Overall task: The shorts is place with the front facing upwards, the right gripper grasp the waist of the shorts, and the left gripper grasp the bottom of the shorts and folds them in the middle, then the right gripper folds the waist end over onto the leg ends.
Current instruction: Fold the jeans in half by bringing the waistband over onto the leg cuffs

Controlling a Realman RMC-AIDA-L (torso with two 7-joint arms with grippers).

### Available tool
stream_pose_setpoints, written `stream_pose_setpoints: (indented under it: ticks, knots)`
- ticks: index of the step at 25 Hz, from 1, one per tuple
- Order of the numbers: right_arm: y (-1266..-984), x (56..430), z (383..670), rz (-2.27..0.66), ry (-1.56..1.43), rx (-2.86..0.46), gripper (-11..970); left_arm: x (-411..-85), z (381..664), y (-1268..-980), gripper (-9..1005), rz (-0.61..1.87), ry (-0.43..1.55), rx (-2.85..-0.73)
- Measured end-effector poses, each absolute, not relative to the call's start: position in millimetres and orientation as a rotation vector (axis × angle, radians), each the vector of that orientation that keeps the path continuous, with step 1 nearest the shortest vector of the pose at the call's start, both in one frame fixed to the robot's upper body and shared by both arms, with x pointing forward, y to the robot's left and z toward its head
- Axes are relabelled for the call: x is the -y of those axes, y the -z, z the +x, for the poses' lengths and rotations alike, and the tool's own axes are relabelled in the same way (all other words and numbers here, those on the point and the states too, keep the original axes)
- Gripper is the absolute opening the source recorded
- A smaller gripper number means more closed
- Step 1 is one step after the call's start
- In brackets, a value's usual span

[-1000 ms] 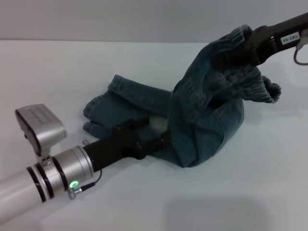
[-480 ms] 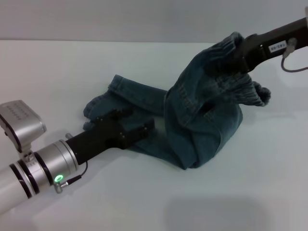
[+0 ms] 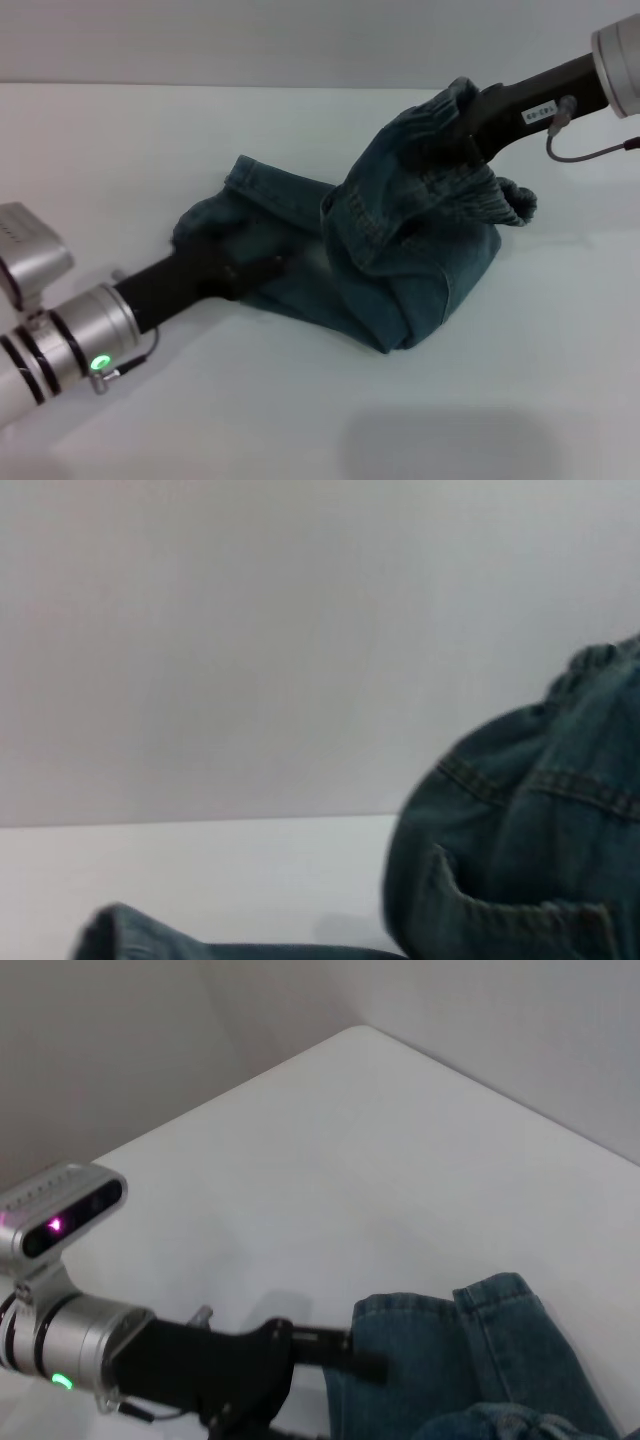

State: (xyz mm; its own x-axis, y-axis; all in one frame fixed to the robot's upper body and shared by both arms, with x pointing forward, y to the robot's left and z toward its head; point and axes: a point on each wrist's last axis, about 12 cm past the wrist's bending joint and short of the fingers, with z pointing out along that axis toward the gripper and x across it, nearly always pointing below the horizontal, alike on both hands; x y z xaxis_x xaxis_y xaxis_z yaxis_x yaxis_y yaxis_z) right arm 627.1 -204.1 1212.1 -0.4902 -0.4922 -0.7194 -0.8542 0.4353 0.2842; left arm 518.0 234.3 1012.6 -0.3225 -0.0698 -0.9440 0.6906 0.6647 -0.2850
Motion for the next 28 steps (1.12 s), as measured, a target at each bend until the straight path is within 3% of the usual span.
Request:
stream_pose_setpoints:
  ticks: [17,28]
  knots:
    - [-1199,183,627,-1.161,-0.848,-2.144,196,-317,520,-1027,829,0.179,0.542,-1.64]
    - [-1181,134,630,-1.315,-0.758,-2.142,221,-320,517,-1027,829,0.149,0.502,-1.613]
